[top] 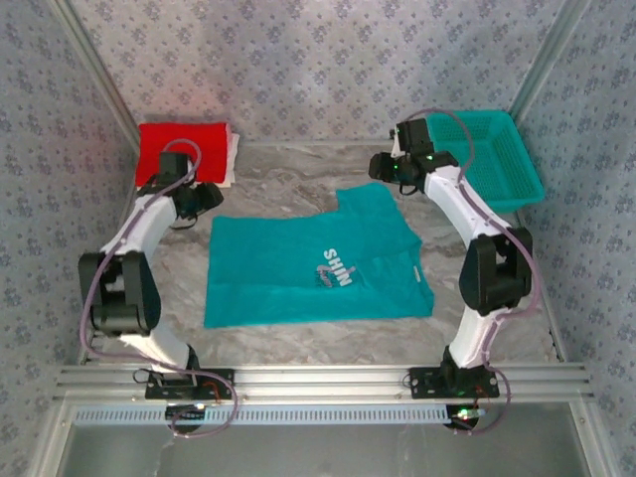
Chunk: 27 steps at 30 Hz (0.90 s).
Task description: Fold and stack the t-shirts
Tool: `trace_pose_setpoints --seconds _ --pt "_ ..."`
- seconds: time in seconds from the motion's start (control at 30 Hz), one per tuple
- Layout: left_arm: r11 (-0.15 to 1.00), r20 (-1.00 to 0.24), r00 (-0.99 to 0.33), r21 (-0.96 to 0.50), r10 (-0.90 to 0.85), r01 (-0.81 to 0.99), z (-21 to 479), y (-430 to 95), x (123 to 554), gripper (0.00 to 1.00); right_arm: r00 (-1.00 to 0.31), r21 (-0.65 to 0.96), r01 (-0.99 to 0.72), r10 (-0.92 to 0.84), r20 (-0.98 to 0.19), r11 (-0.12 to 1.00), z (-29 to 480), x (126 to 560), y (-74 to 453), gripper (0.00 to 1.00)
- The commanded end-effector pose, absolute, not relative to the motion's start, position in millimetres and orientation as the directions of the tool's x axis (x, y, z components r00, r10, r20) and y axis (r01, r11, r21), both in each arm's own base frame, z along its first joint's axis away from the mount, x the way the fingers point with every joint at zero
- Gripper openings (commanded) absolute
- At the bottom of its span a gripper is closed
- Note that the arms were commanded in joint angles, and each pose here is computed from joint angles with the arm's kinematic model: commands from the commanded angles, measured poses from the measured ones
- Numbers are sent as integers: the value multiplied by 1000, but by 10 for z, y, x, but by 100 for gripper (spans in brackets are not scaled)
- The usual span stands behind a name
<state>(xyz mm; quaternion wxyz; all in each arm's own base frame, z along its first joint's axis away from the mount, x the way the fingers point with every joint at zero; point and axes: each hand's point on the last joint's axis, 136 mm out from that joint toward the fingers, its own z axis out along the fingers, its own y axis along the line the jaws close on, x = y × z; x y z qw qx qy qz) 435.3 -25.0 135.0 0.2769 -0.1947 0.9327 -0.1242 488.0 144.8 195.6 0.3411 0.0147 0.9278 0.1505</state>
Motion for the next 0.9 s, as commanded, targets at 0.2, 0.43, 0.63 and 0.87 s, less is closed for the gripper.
trace_pose_setpoints --seconds 0.2,0.43,0.63,0.87 --pt "935 -308 -889 -209 -340 -285 652 -210 4609 52 -807 252 -140 38 -590 958 1644 4903 1416 51" --pt "946 -244 -918 -175 -311 -274 316 -203 4731 53 -816 293 -136 60 -574 947 1577 4736 1445 51" --pt "953 -213 -934 -170 -286 -253 121 -336 4676 47 -823 298 -125 69 -565 946 1518 4751 1463 51" --pt "953 -217 -936 -179 -279 -243 82 -383 4652 23 -837 289 -123 57 -544 949 1414 4933 1490 50"
